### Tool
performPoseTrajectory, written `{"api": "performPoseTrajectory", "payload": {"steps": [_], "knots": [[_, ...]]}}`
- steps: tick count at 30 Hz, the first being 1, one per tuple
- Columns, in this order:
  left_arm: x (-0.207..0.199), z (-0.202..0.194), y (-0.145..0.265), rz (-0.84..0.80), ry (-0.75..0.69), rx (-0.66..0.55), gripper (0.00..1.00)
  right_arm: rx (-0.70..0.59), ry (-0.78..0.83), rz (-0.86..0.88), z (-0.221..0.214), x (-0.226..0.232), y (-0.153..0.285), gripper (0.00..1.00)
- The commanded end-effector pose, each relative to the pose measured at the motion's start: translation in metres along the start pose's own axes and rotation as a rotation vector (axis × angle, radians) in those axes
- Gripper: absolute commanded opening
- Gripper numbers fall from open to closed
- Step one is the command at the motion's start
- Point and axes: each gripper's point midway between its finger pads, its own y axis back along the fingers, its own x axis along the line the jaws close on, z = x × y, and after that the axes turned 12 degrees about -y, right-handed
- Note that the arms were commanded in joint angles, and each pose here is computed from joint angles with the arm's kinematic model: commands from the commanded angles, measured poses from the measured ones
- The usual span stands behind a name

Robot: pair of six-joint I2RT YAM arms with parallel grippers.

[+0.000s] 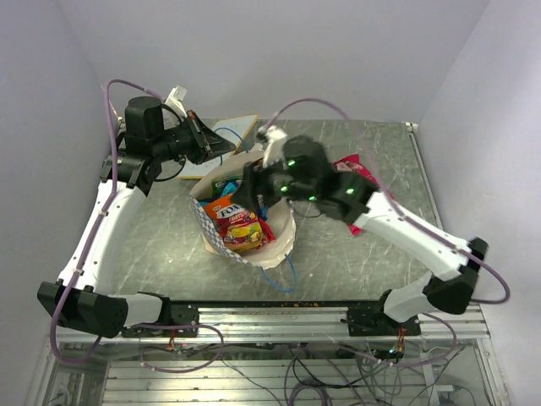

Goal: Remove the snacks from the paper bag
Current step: Take out the snack from the paper bag.

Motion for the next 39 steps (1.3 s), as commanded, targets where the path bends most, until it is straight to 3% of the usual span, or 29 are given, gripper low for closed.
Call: {"api": "performPoseTrajectory", "payload": {"steps": [1,7,10,16,39], "knots": [[-0.033,0.007,0.016,-0.092,-0.058,-0.031,0.07,0.012,0.084,-0.228,-0.031,-0.027,-0.032,0.59],[-0.031,0.011,0.013,-0.088,-0.085,-0.029,0.07,-0.091,0.091,-0.325,-0.045,-0.068,-0.060,0.57],[-0.028,0.011,0.012,-0.067,-0.128,-0.004,0.07,-0.147,0.023,-0.472,-0.049,-0.107,-0.072,0.58],[-0.026,0.011,0.013,-0.059,-0.168,-0.009,0.07,-0.242,0.008,-0.457,-0.039,-0.116,-0.082,0.58],[-0.028,0.003,0.007,-0.088,-0.185,0.026,0.07,-0.221,-0.088,-0.529,-0.055,-0.162,-0.124,0.55]]}}
